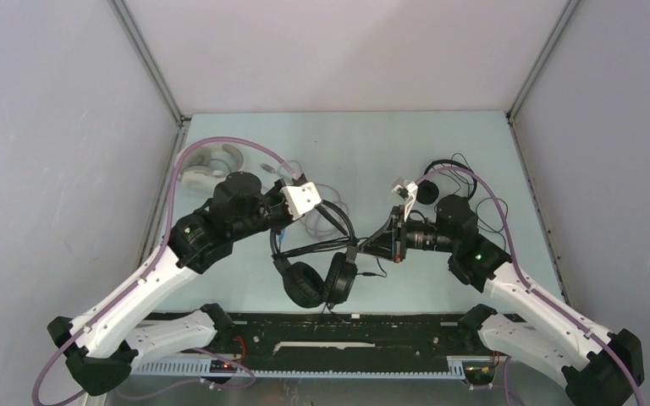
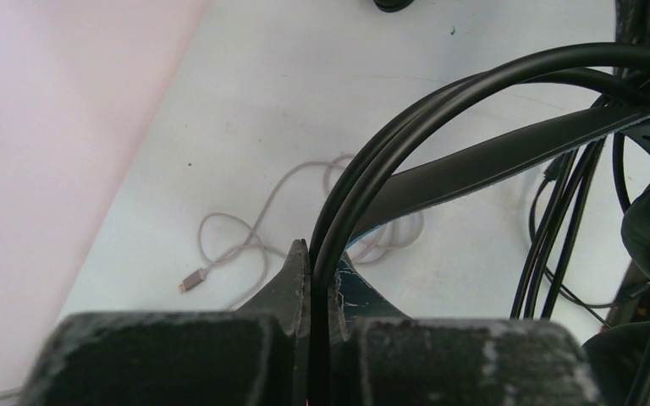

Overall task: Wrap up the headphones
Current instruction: Wrap the headphones cable around the headphones.

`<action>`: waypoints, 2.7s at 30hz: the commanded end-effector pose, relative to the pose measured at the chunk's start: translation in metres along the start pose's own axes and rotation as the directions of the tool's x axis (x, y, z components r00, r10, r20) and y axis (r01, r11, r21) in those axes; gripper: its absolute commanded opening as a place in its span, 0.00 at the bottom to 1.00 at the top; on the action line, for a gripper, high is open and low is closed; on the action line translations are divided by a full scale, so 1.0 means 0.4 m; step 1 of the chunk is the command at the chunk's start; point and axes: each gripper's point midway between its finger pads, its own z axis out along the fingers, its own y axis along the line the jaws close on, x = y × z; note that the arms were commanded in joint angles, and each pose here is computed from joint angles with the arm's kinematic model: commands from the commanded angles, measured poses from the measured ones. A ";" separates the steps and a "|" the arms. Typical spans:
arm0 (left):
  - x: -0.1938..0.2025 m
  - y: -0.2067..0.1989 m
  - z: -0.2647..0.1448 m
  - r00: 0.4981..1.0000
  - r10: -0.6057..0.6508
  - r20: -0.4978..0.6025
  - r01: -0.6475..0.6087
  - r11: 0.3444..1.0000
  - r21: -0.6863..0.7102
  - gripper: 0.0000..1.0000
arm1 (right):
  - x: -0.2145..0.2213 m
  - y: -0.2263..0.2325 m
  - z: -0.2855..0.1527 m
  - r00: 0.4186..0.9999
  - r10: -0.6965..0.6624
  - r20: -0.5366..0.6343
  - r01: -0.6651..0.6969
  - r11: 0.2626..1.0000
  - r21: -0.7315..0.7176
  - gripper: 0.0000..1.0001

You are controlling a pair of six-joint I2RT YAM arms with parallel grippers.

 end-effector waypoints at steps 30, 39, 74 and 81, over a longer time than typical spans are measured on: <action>0.025 0.150 -0.036 0.916 0.378 -0.136 -0.401 0.832 -0.384 0.00 | -0.045 0.169 0.007 0.985 0.098 -0.142 -0.140 0.936 -0.324 0.03; 0.010 0.196 -0.068 0.947 0.289 -0.142 -0.320 0.805 -0.499 0.00 | -0.087 0.210 0.027 0.986 0.118 -0.117 -0.156 0.899 -0.408 0.06; 0.023 0.257 -0.130 0.997 0.010 -0.083 -0.064 0.722 -0.689 0.00 | -0.253 0.253 0.088 0.982 0.187 0.018 -0.157 0.870 -0.468 0.14; 0.030 0.279 -0.148 0.975 -0.214 -0.057 0.096 0.644 -0.759 0.00 | -0.308 0.242 0.115 0.974 0.216 0.075 -0.160 0.878 -0.450 0.18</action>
